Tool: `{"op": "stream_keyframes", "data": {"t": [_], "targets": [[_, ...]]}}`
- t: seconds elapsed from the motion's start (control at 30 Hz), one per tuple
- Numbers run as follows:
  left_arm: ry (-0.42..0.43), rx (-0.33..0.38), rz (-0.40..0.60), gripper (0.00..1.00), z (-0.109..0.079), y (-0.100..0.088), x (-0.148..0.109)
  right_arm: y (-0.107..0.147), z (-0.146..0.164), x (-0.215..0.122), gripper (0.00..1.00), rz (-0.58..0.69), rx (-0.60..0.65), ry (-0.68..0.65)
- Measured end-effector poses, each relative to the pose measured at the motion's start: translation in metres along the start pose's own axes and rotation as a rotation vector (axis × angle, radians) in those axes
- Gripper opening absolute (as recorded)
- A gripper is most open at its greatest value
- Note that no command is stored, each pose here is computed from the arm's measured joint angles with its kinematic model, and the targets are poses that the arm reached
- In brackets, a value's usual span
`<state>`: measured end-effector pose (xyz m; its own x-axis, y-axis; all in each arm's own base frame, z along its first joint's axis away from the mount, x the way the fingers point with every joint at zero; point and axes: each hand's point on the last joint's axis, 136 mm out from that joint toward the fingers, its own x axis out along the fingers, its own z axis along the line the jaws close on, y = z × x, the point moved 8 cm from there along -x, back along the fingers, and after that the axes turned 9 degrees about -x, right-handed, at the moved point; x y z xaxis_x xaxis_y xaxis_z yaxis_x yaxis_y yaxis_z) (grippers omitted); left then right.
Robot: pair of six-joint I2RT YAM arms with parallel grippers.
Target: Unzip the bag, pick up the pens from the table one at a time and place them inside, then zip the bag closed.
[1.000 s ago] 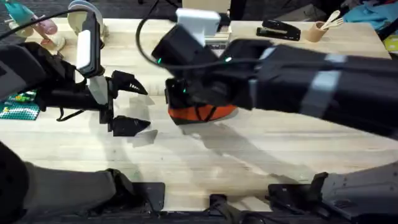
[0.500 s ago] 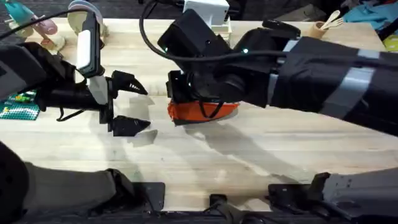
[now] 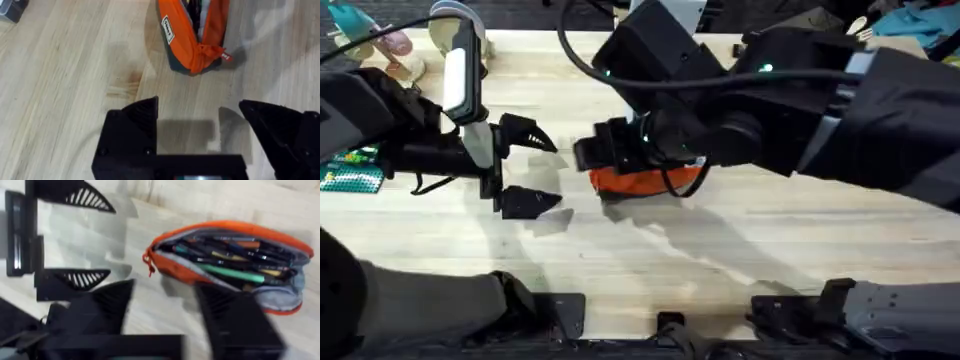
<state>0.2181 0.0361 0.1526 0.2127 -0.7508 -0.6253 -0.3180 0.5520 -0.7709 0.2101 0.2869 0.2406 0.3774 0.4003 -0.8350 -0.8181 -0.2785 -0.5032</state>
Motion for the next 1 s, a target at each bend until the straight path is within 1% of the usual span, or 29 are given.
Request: {"op": "stream_keyframes", "data": {"t": [0.03, 0.13, 0.17, 0.33, 0.77, 1.0], "targets": [[0.0, 0.0, 0.0, 0.993, 0.0, 0.0, 0.0, 0.001, 0.0, 0.0, 0.893, 0.009, -0.005, -0.002], [0.0, 0.0, 0.0, 0.993, 0.0, 0.0, 0.0, 0.004, 0.002, 0.0, 0.979, 0.03, -0.005, -0.024], [0.0, 0.0, 0.0, 0.993, 0.0, 0.0, 0.0, 0.005, 0.003, 0.0, 0.992, 0.036, -0.006, -0.035], [0.0, 0.0, 0.0, 0.992, 0.0, 0.0, 0.0, 0.006, 0.006, 0.0, 0.998, 0.051, -0.006, -0.059], [0.0, 0.001, 0.0, 0.993, 0.0, 0.0, 0.0, 0.006, 0.006, 0.0, 0.998, 0.055, -0.005, -0.066], [0.0, 0.001, 0.0, 0.994, 0.0, 0.0, 0.0, 0.003, 0.01, 0.0, 0.998, 0.034, 0.047, -0.082]]}}
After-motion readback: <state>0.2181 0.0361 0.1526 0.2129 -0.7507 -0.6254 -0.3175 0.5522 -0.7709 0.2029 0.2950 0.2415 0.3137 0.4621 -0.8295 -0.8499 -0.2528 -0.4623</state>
